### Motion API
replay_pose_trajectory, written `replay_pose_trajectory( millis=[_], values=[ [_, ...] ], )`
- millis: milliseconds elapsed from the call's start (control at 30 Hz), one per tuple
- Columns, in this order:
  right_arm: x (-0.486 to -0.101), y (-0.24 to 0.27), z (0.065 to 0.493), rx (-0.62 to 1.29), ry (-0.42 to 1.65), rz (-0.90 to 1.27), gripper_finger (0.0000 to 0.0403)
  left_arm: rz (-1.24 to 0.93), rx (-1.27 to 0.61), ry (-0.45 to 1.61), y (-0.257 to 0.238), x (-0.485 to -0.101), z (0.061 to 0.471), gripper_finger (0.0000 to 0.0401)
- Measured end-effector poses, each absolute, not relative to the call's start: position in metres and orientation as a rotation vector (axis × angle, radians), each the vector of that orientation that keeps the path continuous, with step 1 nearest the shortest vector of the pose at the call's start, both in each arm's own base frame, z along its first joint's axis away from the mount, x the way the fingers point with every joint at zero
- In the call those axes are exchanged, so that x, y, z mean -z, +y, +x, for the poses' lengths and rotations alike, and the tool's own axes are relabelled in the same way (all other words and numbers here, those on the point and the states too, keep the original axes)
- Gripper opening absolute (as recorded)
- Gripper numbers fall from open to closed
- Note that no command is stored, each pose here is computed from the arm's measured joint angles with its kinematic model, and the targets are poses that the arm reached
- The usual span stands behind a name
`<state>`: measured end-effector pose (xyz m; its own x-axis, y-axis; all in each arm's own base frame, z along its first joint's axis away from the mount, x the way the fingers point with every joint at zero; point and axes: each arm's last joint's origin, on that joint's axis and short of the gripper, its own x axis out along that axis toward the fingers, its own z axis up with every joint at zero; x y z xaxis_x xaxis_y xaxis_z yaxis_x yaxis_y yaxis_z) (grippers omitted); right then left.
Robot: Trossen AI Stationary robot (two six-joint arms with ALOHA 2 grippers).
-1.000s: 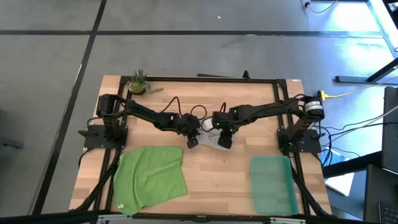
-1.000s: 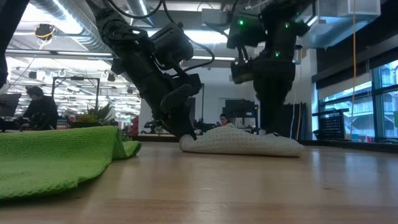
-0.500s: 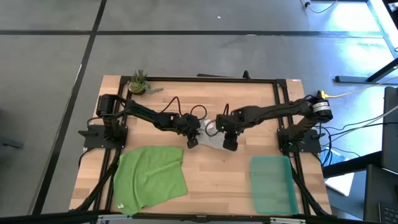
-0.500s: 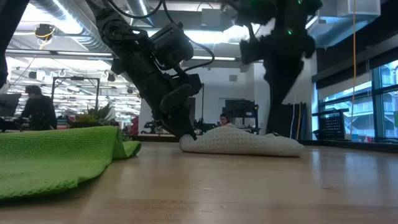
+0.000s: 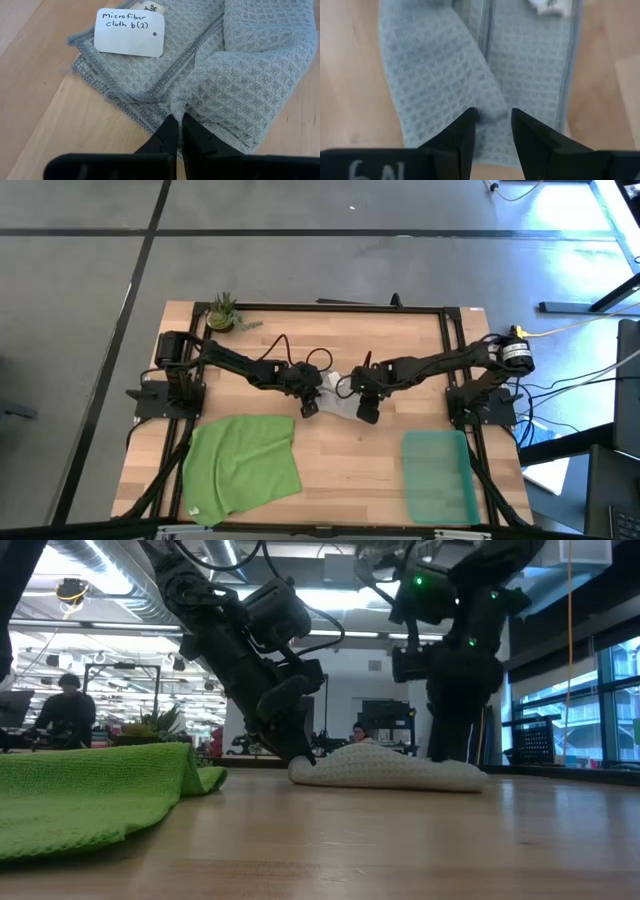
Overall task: Roll microfiber towels into tight, uniform cylinder then place into a basket
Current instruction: Roll the gray microfiber towel
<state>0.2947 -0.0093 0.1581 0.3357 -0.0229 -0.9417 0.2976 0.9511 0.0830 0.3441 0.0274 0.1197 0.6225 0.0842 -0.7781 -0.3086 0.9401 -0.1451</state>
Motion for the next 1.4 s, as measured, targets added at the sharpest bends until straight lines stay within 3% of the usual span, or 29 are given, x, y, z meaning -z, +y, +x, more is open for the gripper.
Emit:
replay_pose_trajectory(
  millis=[433, 700, 1000, 1233, 1400],
  values=[
    [-0.145, -0.019, 0.292, 0.045, 1.15, 0.351, 0.0121, -0.278, -0.226, 0.869, 0.027, -0.12, 0.344, 0.0003],
    [-0.146, -0.018, 0.292, 0.065, 1.158, 0.415, 0.0013, -0.279, -0.219, 0.867, 0.027, -0.122, 0.344, 0.0003],
    [-0.17, -0.009, 0.28, 0.108, 1.141, 0.534, 0.0008, -0.261, -0.206, 0.847, 0.027, -0.135, 0.346, 0.0003],
    [-0.175, -0.006, 0.255, 0.254, 1.316, 0.617, 0.0006, -0.186, -0.171, 0.834, 0.028, -0.154, 0.358, 0.0003],
    [-0.173, -0.003, 0.253, 0.312, 1.322, 0.578, 0.0007, -0.192, -0.189, 0.843, 0.035, -0.156, 0.359, 0.0003]
  ],
)
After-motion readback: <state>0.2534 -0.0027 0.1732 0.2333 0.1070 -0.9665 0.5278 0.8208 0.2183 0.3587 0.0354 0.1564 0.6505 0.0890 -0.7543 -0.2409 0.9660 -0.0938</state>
